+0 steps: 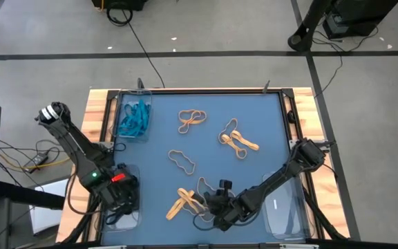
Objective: Sort rubber bands into baskets
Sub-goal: Put the black rubber band into the bottom left transparent bin
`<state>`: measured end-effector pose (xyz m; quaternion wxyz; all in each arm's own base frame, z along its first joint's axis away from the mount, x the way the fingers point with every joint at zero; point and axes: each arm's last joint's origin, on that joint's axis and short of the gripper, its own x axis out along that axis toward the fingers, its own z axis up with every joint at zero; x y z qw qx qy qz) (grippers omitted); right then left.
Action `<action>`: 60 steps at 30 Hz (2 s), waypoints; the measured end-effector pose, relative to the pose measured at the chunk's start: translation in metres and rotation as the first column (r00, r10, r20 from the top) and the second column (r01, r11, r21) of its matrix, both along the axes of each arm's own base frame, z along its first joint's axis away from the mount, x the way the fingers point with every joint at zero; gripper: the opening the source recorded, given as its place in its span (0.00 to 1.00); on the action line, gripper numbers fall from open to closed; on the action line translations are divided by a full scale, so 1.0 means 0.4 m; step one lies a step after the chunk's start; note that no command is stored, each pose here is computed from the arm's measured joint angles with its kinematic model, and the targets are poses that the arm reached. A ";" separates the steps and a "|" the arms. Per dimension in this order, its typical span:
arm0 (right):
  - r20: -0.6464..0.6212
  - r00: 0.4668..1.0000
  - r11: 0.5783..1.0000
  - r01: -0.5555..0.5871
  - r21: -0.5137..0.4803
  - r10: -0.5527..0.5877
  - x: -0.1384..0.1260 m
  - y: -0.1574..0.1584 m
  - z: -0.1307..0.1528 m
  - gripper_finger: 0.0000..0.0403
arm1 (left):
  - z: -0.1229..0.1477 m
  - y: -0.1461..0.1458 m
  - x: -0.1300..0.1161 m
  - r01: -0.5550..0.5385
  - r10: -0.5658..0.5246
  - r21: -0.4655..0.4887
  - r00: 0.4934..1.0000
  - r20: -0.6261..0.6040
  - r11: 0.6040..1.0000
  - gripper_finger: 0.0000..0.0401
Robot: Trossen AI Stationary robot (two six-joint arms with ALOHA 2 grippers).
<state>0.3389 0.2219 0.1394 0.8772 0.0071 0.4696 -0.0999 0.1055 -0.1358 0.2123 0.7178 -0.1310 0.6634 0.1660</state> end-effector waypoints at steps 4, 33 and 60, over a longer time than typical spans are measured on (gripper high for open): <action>-0.003 1.000 0.999 0.014 0.052 -0.014 0.004 -0.021 -0.025 0.41 | 0.019 0.013 -0.010 -0.020 0.021 -0.033 0.999 0.027 0.999 0.40; 0.174 0.984 0.992 0.068 -0.110 -0.048 -0.019 -0.035 0.043 0.01 | 0.049 -0.044 0.144 -0.133 -0.109 0.231 0.594 0.797 0.964 0.50; 0.126 0.968 0.970 0.202 0.136 -0.219 0.013 -0.051 -0.030 0.59 | -0.152 -0.064 0.326 -0.086 -0.189 0.245 0.416 0.890 0.966 0.50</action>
